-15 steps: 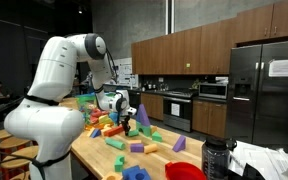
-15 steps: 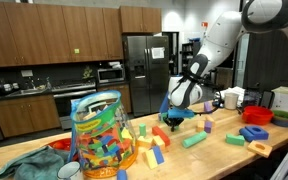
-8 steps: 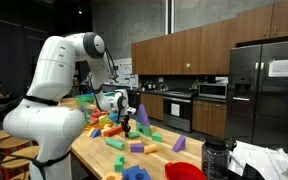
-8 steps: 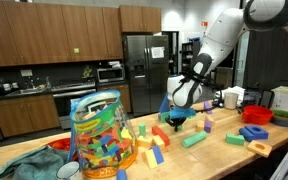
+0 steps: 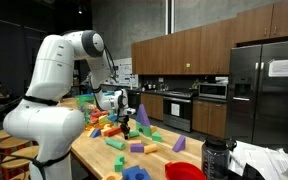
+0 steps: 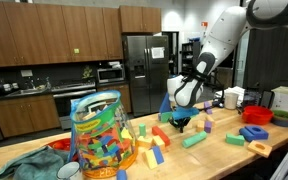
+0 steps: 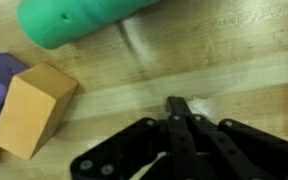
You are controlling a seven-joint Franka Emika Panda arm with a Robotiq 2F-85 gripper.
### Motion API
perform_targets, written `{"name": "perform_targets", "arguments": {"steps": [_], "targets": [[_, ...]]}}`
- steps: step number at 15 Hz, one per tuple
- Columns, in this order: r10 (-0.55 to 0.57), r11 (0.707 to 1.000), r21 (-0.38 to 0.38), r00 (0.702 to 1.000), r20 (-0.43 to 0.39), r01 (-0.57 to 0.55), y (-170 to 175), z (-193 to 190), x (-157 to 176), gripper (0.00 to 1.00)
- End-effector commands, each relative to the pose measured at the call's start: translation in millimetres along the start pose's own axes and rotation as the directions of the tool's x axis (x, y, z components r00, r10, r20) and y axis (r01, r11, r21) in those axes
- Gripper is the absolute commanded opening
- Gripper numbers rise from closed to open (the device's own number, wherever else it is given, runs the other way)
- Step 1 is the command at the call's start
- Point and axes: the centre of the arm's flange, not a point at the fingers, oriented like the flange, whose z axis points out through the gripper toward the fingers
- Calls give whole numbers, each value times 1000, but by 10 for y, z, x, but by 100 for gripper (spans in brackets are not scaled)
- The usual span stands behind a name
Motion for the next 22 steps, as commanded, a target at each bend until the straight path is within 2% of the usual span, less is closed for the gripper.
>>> {"name": "perform_targets", "arguments": {"steps": [1,8,12,17,22], "targets": [[20,999,-30,999,35,-19,152,20,-113,0],[-10,1000,-9,1000,25,10,8,20,-118,0],[-20,999,-48,999,43,22,-55,9,-139,0],[-27,998,-50,998,57,30,-36,-140,-257,0],[-58,998,32,998,19,57,-257,-185,-327,0]]}}
